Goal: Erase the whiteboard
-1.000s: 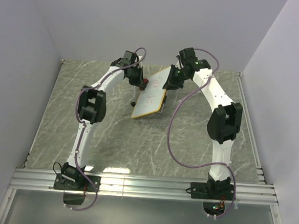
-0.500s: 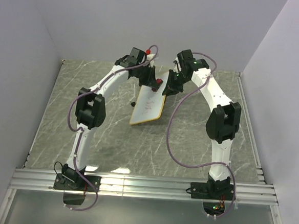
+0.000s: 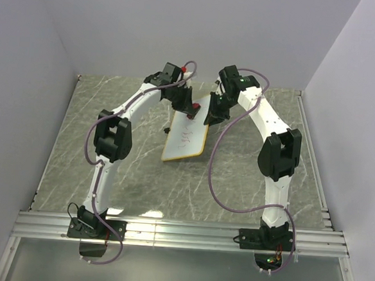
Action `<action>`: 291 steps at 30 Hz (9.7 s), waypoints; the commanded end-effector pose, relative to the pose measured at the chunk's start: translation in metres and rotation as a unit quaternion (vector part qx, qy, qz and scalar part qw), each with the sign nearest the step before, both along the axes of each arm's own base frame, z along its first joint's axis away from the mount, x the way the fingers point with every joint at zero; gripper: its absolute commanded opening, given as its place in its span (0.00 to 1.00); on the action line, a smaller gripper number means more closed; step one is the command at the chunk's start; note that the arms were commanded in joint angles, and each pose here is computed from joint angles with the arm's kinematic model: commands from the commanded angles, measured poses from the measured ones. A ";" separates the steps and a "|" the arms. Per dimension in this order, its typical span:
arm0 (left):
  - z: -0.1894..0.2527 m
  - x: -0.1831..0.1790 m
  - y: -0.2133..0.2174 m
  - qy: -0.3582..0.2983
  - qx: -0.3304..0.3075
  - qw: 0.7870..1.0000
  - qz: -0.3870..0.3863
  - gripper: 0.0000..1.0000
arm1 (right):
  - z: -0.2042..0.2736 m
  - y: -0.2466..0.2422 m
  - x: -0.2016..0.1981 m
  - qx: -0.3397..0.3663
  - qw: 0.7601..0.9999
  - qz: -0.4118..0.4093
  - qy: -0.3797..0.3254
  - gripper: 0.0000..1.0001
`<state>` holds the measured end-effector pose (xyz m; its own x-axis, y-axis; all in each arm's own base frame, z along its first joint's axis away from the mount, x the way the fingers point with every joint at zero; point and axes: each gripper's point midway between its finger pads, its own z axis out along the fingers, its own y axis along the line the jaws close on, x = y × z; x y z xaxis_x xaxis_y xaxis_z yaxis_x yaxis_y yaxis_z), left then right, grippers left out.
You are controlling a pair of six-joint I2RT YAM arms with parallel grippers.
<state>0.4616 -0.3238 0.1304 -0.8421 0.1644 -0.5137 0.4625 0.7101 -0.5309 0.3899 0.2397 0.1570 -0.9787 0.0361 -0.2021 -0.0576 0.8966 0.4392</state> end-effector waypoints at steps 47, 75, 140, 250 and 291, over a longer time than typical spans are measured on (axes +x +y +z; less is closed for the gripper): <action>-0.062 -0.088 0.044 0.099 0.099 0.989 0.049 0.00 | 0.014 0.054 -0.005 0.032 0.999 0.008 -0.036 0.00; 0.006 -0.125 -0.015 0.085 0.067 0.994 -0.026 0.00 | 0.009 0.060 -0.003 0.052 0.998 -0.015 -0.036 0.00; -0.093 -0.167 0.098 0.154 0.119 0.972 0.129 0.00 | 0.035 0.058 0.007 0.123 0.991 -0.032 -0.027 0.00; 0.043 -0.116 0.188 -0.003 0.074 0.942 0.328 0.00 | 0.028 0.053 0.073 0.217 0.966 -0.139 0.037 0.03; 0.103 -0.051 0.220 -0.082 0.050 0.913 0.397 0.99 | 0.125 -0.071 -0.064 0.036 0.953 -0.089 -0.288 0.99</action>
